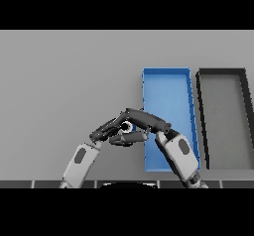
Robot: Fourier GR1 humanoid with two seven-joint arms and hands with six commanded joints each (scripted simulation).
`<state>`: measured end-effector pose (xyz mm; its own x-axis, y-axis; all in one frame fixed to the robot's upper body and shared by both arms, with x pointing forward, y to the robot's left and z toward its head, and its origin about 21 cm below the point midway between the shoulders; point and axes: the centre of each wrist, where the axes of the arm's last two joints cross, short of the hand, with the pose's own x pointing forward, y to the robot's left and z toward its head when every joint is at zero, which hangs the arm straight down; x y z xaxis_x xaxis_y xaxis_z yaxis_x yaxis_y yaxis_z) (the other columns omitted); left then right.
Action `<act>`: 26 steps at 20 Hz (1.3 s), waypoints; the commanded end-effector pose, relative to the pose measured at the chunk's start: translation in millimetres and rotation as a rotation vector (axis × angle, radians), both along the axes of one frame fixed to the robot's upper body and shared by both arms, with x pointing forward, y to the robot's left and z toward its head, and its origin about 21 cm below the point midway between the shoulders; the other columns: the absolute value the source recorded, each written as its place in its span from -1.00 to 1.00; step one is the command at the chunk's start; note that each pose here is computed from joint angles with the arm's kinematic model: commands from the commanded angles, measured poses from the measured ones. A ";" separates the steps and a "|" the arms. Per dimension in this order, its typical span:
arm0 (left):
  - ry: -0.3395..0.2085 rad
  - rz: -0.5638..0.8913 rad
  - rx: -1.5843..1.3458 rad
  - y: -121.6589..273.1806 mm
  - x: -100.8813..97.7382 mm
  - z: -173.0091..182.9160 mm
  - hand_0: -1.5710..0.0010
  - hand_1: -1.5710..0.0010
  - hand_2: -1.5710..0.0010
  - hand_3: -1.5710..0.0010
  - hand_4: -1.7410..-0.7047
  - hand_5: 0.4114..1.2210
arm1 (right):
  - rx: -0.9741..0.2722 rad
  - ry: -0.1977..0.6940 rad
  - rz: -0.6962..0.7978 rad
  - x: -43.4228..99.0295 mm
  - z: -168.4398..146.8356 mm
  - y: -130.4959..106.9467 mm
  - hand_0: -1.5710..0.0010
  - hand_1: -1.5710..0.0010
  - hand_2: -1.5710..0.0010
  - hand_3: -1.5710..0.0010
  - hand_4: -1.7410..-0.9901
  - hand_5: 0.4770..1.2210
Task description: Pick up the blue pipe and place it into the blue bin.
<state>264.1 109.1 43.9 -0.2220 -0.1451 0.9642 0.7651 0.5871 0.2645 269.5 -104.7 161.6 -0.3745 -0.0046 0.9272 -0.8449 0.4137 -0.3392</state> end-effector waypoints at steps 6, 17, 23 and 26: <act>0.065 0.028 0.004 0.0 -0.2 -6.4 0.96 0.96 0.96 0.97 0.49 -0.67 | 0.044 -0.005 -0.006 0.1 0.8 -1.3 -1.00 -1.00 -1.00 -1.00 -0.35 1.00; 0.066 0.052 0.052 -1.3 -5.4 -8.0 1.00 1.00 1.00 1.00 0.52 -0.84 | 0.266 0.082 -0.020 27.7 110.9 -19.6 -1.00 -1.00 -1.00 -1.00 -0.35 1.00; 0.044 0.052 0.035 4.0 -6.1 -3.2 1.00 1.00 1.00 1.00 0.53 -0.86 | 0.332 0.014 -0.281 66.0 140.2 -60.8 -1.00 -1.00 -1.00 -1.00 -0.35 1.00; 0.050 0.066 0.039 9.4 -5.2 -1.4 1.00 1.00 1.00 1.00 0.52 -0.85 | 0.290 0.050 -0.427 83.3 124.8 -82.0 -1.00 -1.00 -1.00 -1.00 -0.35 1.00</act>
